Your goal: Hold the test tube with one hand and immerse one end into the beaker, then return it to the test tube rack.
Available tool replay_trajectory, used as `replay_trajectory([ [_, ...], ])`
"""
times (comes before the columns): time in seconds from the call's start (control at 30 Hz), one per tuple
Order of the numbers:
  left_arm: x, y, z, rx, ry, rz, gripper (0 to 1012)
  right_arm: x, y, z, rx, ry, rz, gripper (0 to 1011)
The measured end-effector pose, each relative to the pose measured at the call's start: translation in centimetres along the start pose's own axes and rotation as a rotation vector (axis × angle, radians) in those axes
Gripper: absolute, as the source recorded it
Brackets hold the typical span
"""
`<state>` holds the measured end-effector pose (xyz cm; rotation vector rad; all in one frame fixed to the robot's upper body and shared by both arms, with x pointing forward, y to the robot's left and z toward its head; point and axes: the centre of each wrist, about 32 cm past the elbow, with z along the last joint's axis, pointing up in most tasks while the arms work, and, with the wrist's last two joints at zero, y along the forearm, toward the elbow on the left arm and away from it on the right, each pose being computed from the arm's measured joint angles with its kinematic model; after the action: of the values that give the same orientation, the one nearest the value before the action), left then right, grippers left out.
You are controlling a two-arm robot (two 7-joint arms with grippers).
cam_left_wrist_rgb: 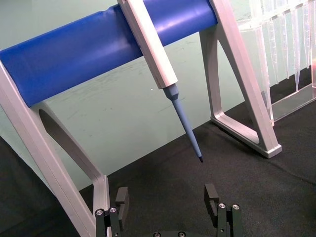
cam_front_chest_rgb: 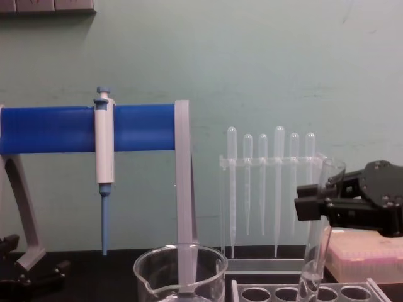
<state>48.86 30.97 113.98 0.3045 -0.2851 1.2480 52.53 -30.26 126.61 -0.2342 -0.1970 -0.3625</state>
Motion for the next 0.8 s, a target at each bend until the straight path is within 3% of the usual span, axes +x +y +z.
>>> replay_trajectory([
  [0.8,0.00,0.00,0.00,0.000,0.000,0.000,1000,-0.5,1.1,-2.7,-0.029,0.027,-0.016,225],
])
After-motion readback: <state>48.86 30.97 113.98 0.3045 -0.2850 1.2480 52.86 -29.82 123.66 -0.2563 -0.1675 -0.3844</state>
